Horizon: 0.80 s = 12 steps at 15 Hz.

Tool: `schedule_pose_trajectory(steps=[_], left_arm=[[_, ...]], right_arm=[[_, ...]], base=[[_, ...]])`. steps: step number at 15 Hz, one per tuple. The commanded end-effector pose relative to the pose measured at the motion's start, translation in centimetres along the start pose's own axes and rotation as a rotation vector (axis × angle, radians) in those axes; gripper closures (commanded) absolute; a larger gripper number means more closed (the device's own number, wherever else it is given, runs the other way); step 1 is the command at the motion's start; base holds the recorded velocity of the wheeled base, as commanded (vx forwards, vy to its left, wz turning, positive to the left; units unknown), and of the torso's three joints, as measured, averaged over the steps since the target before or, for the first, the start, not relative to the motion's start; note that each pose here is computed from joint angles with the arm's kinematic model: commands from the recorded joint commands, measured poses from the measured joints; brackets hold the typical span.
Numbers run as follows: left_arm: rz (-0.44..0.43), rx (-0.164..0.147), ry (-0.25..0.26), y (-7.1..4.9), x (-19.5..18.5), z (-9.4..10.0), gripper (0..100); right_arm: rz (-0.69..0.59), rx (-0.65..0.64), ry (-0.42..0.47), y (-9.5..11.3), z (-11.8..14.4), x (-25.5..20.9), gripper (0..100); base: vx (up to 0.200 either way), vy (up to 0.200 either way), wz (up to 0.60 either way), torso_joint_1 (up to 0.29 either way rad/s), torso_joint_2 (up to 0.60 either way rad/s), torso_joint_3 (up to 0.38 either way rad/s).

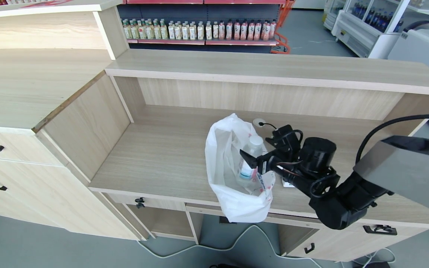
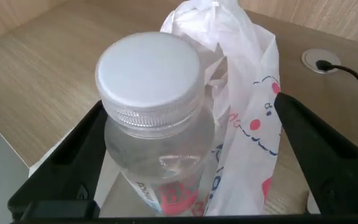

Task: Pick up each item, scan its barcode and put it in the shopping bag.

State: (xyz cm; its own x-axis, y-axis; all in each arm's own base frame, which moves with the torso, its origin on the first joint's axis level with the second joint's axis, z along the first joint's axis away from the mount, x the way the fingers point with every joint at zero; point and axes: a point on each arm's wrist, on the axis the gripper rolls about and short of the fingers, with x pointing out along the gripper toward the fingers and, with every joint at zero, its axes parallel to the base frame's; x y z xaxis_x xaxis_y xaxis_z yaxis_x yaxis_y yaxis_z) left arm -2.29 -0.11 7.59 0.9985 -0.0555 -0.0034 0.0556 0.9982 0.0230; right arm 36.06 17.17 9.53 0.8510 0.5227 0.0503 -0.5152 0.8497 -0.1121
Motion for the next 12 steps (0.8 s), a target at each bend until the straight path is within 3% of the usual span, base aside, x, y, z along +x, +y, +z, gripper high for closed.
schedule_pose_trajectory(steps=[1,5,7,9,12], left_arm=[[0.000,0.000,0.000,0.0,0.0,0.0,100],[0.000,0.000,0.000,0.0,0.0,0.0,100],[0.000,0.000,0.000,0.0,0.0,0.0,100],[0.000,0.000,0.000,0.0,0.0,0.0,100],[0.000,0.000,0.000,0.0,0.0,0.0,100]], right_arm=[[-0.045,0.037,-0.046,-1.6,3.3,-1.2,0],[-0.077,0.077,-0.045,-1.8,9.1,-5.7,0],[-0.113,0.070,-0.099,-3.0,11.7,-8.7,0],[-0.159,0.119,-0.077,-3.7,12.7,-12.2,0],[-0.272,0.188,0.073,-4.2,11.4,-19.6,0]], base=[[0.000,0.000,0.00,0.000,0.00,0.000],[0.000,0.000,0.00,0.000,0.00,0.000],[0.000,0.000,0.00,0.000,0.00,0.000],[0.000,0.000,0.00,0.000,0.00,0.000],[0.000,0.000,0.00,0.000,0.00,0.000]])
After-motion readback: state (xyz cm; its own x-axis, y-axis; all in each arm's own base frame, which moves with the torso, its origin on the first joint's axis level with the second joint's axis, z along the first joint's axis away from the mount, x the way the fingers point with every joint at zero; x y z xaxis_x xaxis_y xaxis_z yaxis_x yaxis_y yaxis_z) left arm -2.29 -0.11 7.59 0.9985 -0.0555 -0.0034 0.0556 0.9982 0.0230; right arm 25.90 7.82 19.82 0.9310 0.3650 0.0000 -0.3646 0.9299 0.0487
